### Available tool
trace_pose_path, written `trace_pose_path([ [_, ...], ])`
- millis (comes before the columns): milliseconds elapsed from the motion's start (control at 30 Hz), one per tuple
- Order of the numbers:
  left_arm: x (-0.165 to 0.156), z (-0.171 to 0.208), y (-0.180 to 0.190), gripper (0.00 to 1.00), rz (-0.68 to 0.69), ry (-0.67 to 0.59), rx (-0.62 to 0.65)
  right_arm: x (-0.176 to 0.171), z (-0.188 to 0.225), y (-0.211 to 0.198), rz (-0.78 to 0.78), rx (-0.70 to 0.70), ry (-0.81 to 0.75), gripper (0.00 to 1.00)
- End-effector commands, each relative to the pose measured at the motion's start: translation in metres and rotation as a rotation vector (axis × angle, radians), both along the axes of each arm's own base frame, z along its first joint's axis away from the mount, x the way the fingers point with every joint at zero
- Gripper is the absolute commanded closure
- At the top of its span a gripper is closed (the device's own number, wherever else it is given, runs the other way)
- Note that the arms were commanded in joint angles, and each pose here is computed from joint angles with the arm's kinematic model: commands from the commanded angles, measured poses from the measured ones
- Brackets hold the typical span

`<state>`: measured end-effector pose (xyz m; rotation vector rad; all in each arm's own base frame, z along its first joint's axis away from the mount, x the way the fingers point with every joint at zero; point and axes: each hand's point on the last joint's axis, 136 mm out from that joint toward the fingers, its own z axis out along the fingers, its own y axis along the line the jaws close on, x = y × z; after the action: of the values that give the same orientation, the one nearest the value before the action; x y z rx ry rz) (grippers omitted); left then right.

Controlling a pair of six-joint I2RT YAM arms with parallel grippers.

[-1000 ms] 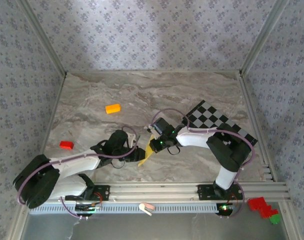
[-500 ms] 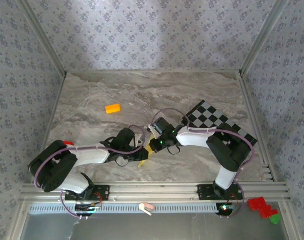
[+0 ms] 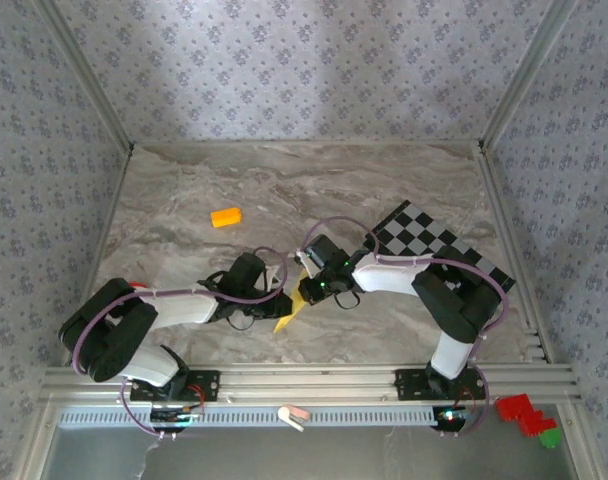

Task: Fold a paper plane with a square sheet of paper (pick it up from the middle)
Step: Perform the fifth fold on the wing at the bottom-center of the table.

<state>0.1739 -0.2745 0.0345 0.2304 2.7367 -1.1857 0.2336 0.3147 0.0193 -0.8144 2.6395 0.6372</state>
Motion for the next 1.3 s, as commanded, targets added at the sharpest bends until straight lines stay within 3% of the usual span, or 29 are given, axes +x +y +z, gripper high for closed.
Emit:
trace_pose_path([
  [0, -0.004, -0.006, 0.004, 0.9, -0.023, 0.014, 0.024, -0.015, -0.034, -0.024, -0.015, -0.124, 0.082, 0.88],
  [767, -0.018, -0.037, 0.026, 0.91, -0.008, 0.05, 0.133, -0.007, -0.023, -0.014, -0.034, -0.075, 0.082, 0.87],
  [1267, -0.022, 0.014, 0.002, 0.86, -0.067, -0.084, 0.019, -0.011, -0.032, -0.021, -0.045, -0.088, 0.099, 0.88],
])
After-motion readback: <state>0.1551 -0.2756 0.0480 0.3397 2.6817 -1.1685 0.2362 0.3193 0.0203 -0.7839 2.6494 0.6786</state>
